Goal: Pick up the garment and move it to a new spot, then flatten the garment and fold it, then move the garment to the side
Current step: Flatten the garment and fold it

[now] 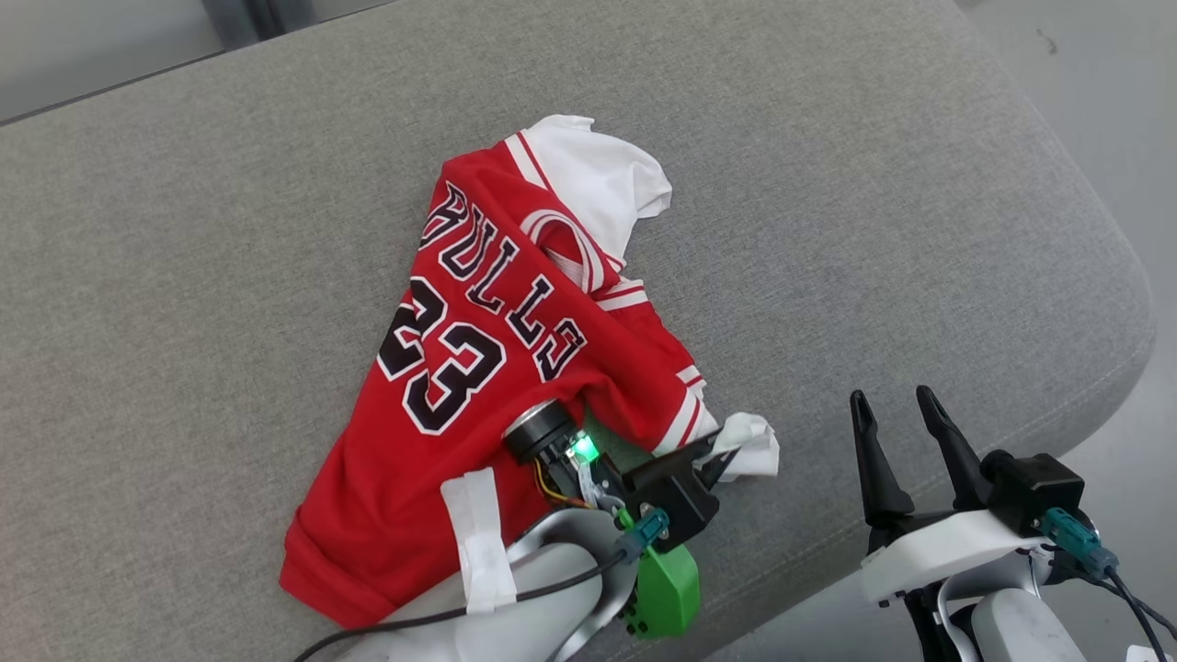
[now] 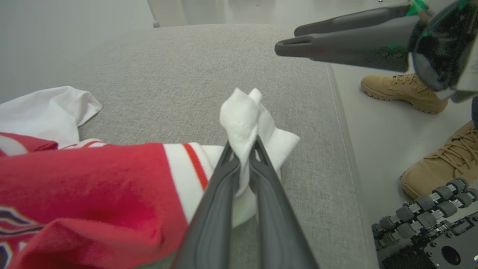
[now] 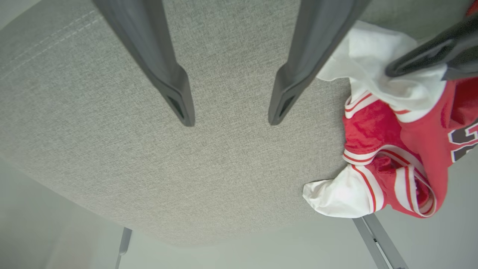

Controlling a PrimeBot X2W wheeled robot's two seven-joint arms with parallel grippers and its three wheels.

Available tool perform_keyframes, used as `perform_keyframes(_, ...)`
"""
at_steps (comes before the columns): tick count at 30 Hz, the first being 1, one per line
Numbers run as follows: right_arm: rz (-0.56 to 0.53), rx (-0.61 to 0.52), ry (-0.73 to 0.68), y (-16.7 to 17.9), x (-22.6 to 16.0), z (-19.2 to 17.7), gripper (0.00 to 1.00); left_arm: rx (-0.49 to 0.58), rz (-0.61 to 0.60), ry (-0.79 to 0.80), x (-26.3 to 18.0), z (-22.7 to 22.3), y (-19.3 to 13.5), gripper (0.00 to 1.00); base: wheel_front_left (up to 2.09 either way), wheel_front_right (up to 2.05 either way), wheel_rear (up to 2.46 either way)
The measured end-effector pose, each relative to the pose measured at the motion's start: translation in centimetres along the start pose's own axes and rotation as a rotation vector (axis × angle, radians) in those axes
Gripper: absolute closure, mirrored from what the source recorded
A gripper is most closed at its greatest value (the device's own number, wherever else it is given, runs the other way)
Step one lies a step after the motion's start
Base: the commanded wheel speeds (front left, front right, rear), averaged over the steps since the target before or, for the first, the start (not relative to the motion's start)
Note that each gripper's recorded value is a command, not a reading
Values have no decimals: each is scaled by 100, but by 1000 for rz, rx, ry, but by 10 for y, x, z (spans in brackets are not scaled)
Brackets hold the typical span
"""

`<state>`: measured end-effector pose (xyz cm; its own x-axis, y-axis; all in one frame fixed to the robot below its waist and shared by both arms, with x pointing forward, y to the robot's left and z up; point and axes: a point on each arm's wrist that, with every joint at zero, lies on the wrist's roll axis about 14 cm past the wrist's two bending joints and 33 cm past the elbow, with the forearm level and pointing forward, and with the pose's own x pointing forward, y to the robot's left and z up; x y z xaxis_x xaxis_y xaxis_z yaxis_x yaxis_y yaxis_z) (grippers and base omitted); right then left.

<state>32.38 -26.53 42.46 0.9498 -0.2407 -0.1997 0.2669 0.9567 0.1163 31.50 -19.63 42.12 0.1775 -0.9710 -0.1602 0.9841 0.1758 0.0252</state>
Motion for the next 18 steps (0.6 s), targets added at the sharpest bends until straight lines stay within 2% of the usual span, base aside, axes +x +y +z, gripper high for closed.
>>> perform_keyframes(3,-5,0,-1,-2,-3,0,0,-24,-25,51,-6,-13,-10,52,0,0,0)
perform_keyframes(5,-8,0,2,-3,-5,-1,0,-38,-31,79,-10,-19,-14,3,0,0,0)
perform_keyframes(6,-6,-2,1,-3,-5,-1,0,-39,-32,90,-12,-21,-14,0,0,0,0)
perform_keyframes(10,5,-6,-8,0,-4,1,0,-78,-42,198,-22,-37,-17,0,0,0,0)
perform_keyframes(13,16,-7,-12,3,-3,2,0,-124,-77,337,-32,-51,-22,0,0,0,0)
perform_keyframes(16,23,-5,-14,5,-2,2,0,-161,-141,391,-37,-40,-35,0,0,0,0)
perform_keyframes(18,26,-5,-12,6,-2,2,0,-196,-185,364,-37,-20,-43,0,0,0,0)
